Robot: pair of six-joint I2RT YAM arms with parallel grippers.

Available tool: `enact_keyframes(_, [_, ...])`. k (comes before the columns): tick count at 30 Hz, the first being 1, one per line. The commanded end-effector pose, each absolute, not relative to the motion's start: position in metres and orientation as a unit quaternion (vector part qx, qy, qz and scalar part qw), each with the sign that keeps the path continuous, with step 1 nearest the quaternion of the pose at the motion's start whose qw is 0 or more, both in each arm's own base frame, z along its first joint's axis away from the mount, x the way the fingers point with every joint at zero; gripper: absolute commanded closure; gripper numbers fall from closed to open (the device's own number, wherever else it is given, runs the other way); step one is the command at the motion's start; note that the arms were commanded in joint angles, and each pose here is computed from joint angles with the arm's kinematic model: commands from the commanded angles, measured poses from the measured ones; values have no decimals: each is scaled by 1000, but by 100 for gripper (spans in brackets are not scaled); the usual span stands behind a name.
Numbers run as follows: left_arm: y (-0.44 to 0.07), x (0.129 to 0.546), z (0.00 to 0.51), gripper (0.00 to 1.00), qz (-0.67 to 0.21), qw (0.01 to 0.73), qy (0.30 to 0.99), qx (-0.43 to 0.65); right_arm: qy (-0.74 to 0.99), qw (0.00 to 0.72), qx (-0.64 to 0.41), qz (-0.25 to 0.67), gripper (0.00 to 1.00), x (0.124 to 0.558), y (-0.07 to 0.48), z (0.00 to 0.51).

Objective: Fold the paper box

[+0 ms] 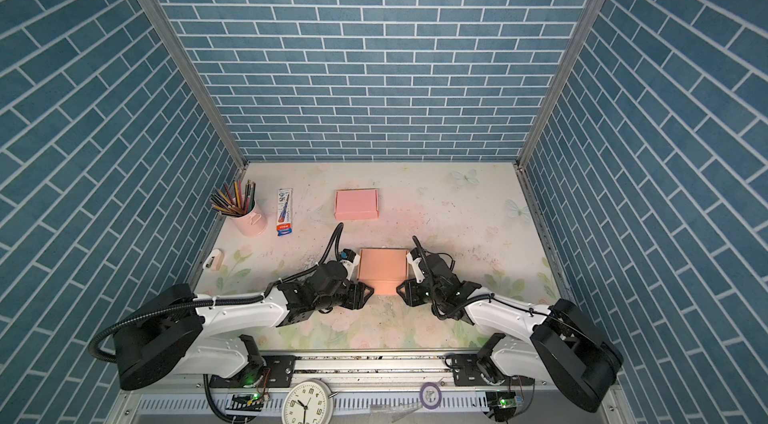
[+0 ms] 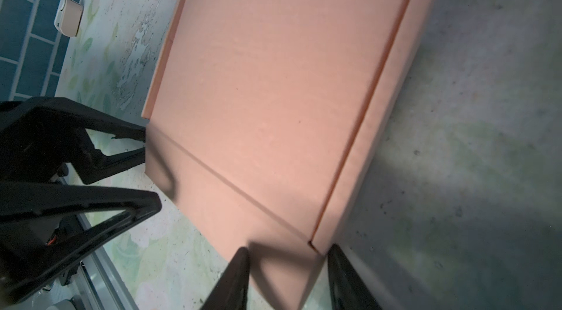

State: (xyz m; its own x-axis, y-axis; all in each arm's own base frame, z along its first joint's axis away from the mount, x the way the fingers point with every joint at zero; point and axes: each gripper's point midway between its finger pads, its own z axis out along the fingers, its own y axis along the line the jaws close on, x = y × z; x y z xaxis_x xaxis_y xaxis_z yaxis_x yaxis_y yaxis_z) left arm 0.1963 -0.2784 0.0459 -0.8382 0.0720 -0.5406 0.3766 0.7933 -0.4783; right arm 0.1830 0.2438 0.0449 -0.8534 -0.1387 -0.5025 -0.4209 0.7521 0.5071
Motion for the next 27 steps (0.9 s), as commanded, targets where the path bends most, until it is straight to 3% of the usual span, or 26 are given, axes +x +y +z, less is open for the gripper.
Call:
enact_keyframes(1, [-279, 197, 44, 36, -295, 263, 911, 120, 911, 224, -152, 311, 58, 184, 244, 42])
enact_keyframes(22, [-276, 202, 42, 38, -280, 272, 912, 124, 916, 233, -154, 287, 63, 192, 240, 40])
enact_keyframes(27, [-273, 200, 50, 34, -285, 277, 909, 129, 916, 236, -155, 284, 62, 193, 240, 40])
